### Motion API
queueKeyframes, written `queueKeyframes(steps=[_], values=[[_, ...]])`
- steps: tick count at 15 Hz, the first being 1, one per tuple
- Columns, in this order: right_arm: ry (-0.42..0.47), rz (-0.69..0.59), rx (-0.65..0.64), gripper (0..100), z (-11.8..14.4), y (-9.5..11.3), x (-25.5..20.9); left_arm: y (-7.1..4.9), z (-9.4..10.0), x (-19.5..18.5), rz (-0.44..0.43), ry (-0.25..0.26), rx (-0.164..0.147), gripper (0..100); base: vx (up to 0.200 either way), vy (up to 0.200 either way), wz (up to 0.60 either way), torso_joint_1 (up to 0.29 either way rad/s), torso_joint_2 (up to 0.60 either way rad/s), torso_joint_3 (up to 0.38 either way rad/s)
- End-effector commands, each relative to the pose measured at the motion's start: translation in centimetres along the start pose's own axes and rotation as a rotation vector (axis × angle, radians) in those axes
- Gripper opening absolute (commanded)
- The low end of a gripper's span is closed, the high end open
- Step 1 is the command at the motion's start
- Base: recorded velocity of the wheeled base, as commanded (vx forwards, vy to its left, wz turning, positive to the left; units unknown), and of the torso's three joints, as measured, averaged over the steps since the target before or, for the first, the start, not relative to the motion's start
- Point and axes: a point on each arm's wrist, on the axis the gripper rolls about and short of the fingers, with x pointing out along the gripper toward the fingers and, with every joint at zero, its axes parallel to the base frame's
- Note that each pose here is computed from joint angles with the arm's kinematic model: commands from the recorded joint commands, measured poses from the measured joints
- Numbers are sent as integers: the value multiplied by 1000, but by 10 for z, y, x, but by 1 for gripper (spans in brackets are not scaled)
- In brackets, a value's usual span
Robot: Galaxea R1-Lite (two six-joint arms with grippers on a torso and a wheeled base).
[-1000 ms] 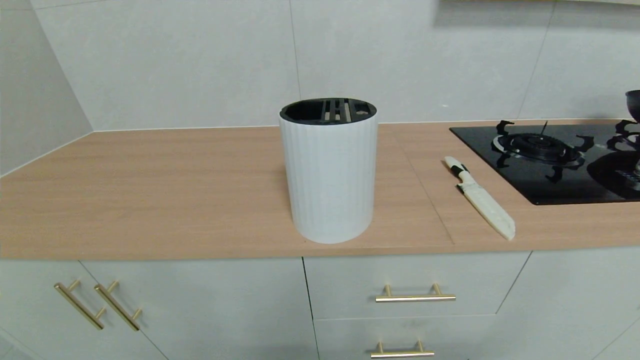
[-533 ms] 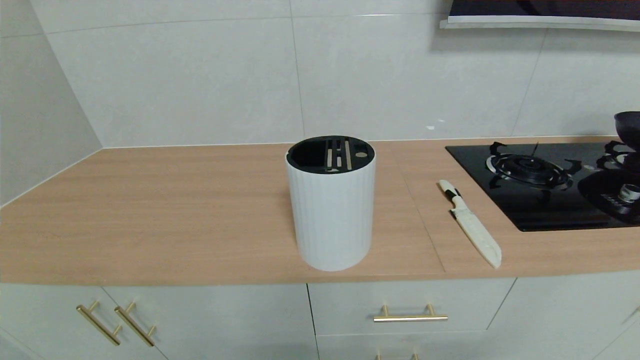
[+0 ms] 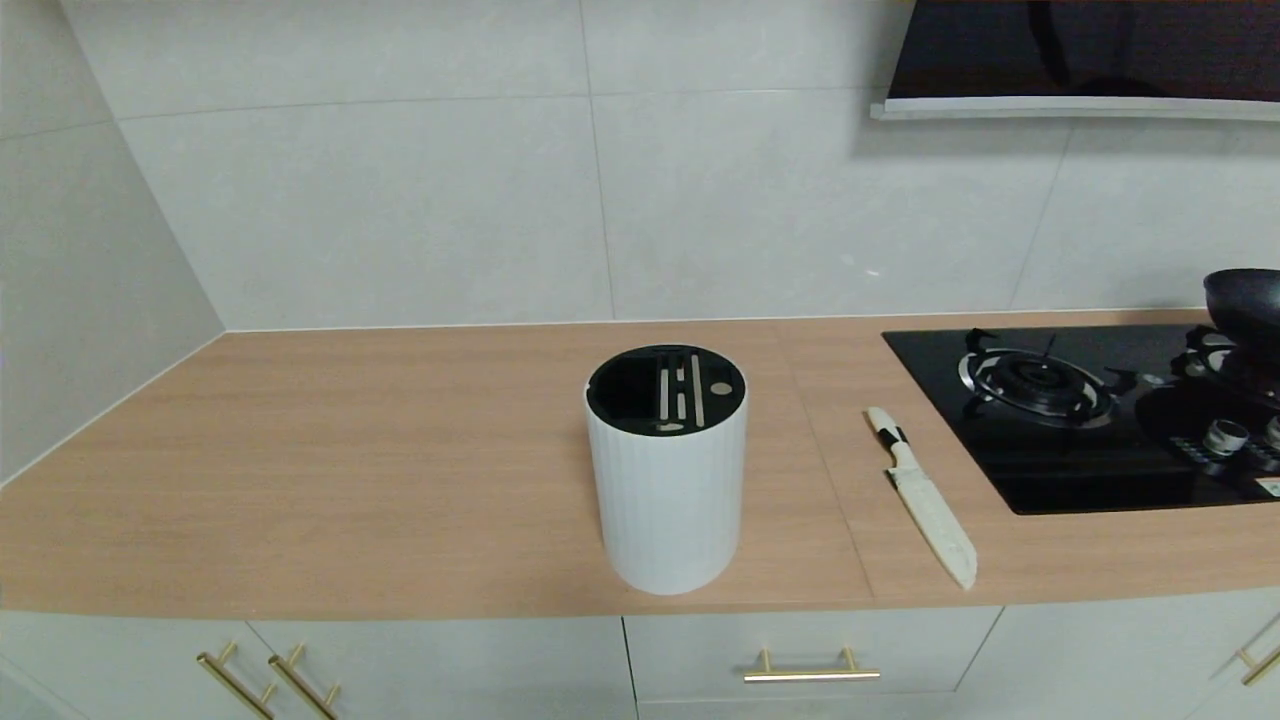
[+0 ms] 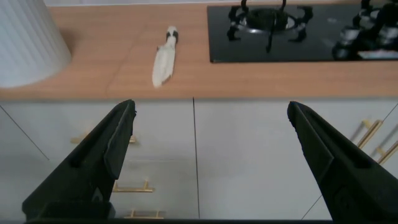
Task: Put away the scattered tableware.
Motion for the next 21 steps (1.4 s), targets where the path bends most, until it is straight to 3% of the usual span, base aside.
queueKeyframes(steps=[1, 6, 21], values=[[1, 1, 0, 100, 0, 0, 0, 0, 0, 0, 0, -1, 0, 100, 0, 0, 0, 266, -569, -315], [1, 0, 0, 100, 0, 0, 0, 0, 0, 0, 0, -1, 0, 100, 0, 0, 0, 243, -537, -276], [1, 1, 2, 100, 0, 0, 0, 0, 0, 0, 0, 1, 0, 100, 0, 0, 0, 58, -114, -63]])
